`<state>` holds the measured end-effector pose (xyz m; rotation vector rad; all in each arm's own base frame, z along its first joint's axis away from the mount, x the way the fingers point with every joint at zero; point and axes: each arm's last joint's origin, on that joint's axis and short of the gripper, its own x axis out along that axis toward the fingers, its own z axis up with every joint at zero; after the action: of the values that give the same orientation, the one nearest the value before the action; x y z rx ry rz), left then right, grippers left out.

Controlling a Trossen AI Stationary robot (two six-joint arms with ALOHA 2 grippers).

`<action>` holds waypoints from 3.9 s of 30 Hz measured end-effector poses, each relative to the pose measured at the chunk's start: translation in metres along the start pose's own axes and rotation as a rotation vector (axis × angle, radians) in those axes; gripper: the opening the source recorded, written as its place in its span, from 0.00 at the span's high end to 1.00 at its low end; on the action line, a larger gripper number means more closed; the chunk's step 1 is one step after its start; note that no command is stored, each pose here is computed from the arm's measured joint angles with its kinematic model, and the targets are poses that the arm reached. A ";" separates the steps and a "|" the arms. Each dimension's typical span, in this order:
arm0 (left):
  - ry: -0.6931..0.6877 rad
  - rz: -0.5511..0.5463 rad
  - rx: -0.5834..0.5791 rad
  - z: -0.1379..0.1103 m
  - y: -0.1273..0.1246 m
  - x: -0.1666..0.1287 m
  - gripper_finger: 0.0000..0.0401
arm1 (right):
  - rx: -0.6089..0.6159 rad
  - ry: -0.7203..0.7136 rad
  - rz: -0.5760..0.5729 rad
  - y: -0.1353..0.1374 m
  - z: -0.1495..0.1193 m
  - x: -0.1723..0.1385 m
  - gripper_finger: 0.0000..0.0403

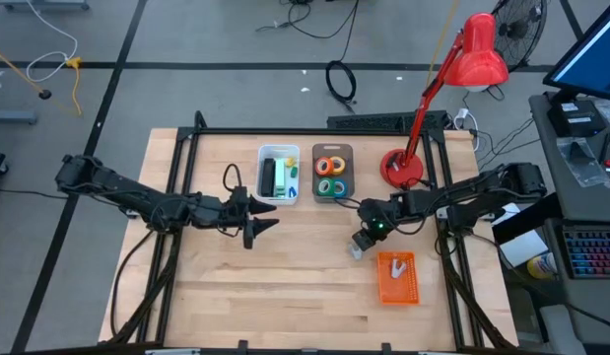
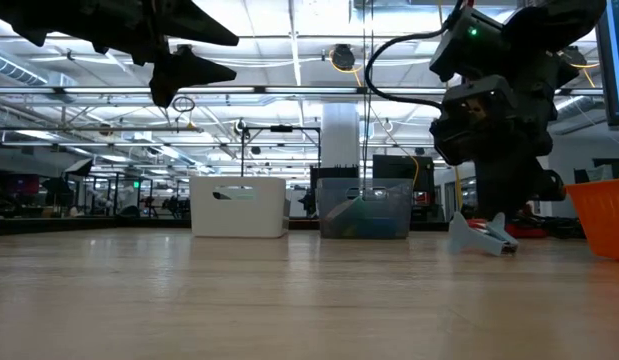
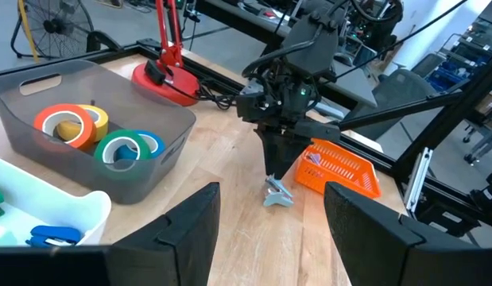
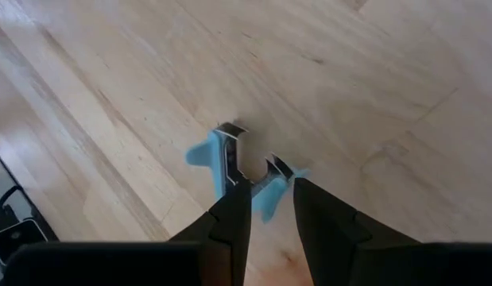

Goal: Pick and place Stapler, Stapler remover, tape
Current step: Put the blue staple remover into the orange bin

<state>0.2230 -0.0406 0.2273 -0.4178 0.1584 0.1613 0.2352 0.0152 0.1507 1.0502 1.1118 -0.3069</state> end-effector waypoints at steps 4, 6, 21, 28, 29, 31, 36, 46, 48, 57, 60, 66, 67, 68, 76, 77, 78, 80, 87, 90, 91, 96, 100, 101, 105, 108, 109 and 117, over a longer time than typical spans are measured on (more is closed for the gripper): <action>0.000 0.000 0.000 0.000 0.000 0.000 0.43 | 0.006 0.024 0.004 0.000 -0.001 0.000 0.77; 0.000 0.000 0.000 0.000 0.000 0.000 0.43 | 0.008 0.031 -0.005 -0.001 -0.002 0.000 0.77; 0.000 0.000 0.000 0.000 0.000 0.000 0.43 | 0.010 0.015 -0.026 -0.002 -0.002 0.000 0.77; -0.001 0.000 -0.001 0.000 0.000 0.000 0.43 | 0.002 0.012 -0.028 -0.002 -0.002 0.000 0.85; 0.000 0.000 0.000 0.000 0.000 0.000 0.43 | 0.000 0.011 -0.028 -0.002 -0.002 0.000 0.87; -0.001 0.000 0.002 0.000 0.000 0.000 0.43 | -0.005 0.003 -0.033 -0.002 -0.001 0.000 0.93; -0.001 0.000 0.003 0.000 0.000 0.000 0.43 | -0.018 -0.019 -0.024 -0.001 0.000 0.000 0.98; 0.000 0.001 0.004 0.000 0.000 0.000 0.43 | -0.064 -0.068 0.072 0.006 0.005 -0.008 0.99; 0.003 0.002 0.005 0.000 0.000 0.000 0.43 | -0.078 -0.084 0.129 0.011 0.006 -0.016 1.00; 0.020 0.010 0.038 -0.002 0.001 0.000 0.43 | -0.055 -0.063 0.293 0.024 -0.020 -0.062 1.00; 0.023 0.012 0.041 -0.002 0.001 0.000 0.43 | -0.034 -0.019 0.319 0.025 -0.036 -0.076 1.00; 0.024 0.012 0.039 -0.002 0.001 0.000 0.43 | 0.041 0.118 0.325 0.021 -0.070 -0.096 1.00; 0.023 0.012 0.038 -0.002 0.001 0.000 0.43 | 0.059 0.149 0.302 0.019 -0.076 -0.096 1.00; 0.023 0.012 0.038 -0.002 0.001 0.000 0.43 | 0.078 0.180 0.273 0.017 -0.082 -0.096 1.00; 0.022 0.011 0.035 -0.002 0.001 0.000 0.43 | 0.211 0.248 -0.006 0.005 -0.111 -0.083 1.00; 0.022 0.011 0.034 -0.002 0.001 0.000 0.43 | 0.216 0.226 -0.016 0.006 -0.112 -0.080 1.00; 0.022 0.011 0.034 -0.002 0.001 0.000 0.43 | 0.226 0.218 -0.032 0.007 -0.112 -0.077 1.00; 0.020 0.010 0.030 -0.002 0.001 0.000 0.43 | 0.236 0.205 -0.071 0.007 -0.113 -0.071 1.00; 0.016 0.009 0.027 -0.001 0.001 0.000 0.43 | 0.223 0.212 -0.135 0.012 -0.114 -0.048 1.00; 0.016 0.008 0.027 -0.001 0.001 0.000 0.43 | 0.218 0.211 -0.154 0.014 -0.114 -0.040 1.00; 0.016 0.009 0.028 -0.001 0.001 0.000 0.43 | 0.214 0.212 -0.165 0.013 -0.114 -0.038 1.00; 0.017 0.008 0.028 -0.001 0.001 0.000 0.43 | 0.203 0.213 -0.212 0.012 -0.114 -0.028 1.00; 0.017 0.008 0.028 -0.001 0.001 0.000 0.43 | 0.204 0.214 -0.229 0.012 -0.115 -0.023 0.99; 0.017 0.009 0.028 -0.002 0.001 0.000 0.43 | 0.203 0.214 -0.226 0.013 -0.114 -0.022 0.99; 0.017 0.009 0.028 -0.002 0.001 0.000 0.43 | 0.201 0.214 -0.219 0.014 -0.114 -0.021 0.99; 0.017 0.009 0.028 -0.002 0.001 0.000 0.43 | 0.182 0.214 -0.204 0.015 -0.114 -0.020 0.97; 0.017 0.009 0.028 -0.002 0.001 0.000 0.43 | 0.178 0.214 -0.203 0.015 -0.114 -0.020 0.97; 0.018 0.009 0.029 -0.002 0.001 0.000 0.43 | 0.176 0.219 -0.182 0.012 -0.115 -0.016 0.92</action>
<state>0.2227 -0.0406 0.2255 -0.3900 0.1797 0.1639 0.1688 0.1097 0.1652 1.1599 1.4011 -0.4494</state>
